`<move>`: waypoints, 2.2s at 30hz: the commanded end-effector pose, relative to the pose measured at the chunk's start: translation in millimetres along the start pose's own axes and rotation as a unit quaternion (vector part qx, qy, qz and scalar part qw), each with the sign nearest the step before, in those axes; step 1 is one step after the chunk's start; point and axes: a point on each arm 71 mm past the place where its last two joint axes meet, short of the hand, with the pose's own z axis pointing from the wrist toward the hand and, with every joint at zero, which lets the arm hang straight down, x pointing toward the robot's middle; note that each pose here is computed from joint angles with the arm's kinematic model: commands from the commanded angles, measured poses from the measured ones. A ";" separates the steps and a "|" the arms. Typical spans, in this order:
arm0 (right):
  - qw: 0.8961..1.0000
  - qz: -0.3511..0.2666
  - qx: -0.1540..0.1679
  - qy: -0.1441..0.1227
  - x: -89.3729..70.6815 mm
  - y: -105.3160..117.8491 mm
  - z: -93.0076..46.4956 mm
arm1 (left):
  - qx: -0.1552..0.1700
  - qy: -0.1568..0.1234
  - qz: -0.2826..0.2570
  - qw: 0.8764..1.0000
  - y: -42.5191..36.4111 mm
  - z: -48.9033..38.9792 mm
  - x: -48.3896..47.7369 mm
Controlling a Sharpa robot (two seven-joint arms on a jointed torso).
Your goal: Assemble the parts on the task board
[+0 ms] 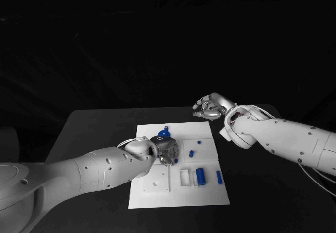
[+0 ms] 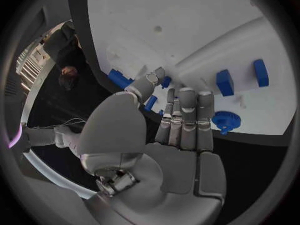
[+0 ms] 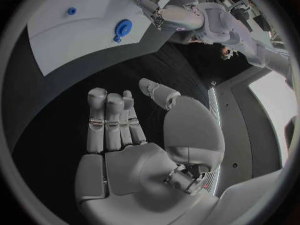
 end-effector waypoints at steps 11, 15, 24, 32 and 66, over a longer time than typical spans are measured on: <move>1.000 0.000 -0.006 0.005 1.6 2.8 0.3 | 0.005 0.017 0.003 1.000 -4.5 2.4 7.8; 1.000 0.000 -0.007 0.005 1.8 3.1 0.3 | 0.003 0.017 0.003 1.000 -3.3 3.1 8.7; 1.000 0.000 -0.008 0.006 2.4 3.9 0.4 | 0.007 0.022 0.001 1.000 -9.2 5.6 12.7; 1.000 0.000 -0.008 0.007 2.4 4.1 0.4 | 0.002 0.032 0.002 0.999 -8.5 5.6 14.4; 1.000 -0.001 -0.009 0.008 2.2 5.2 0.6 | 0.003 0.048 0.030 0.998 -11.3 7.9 17.8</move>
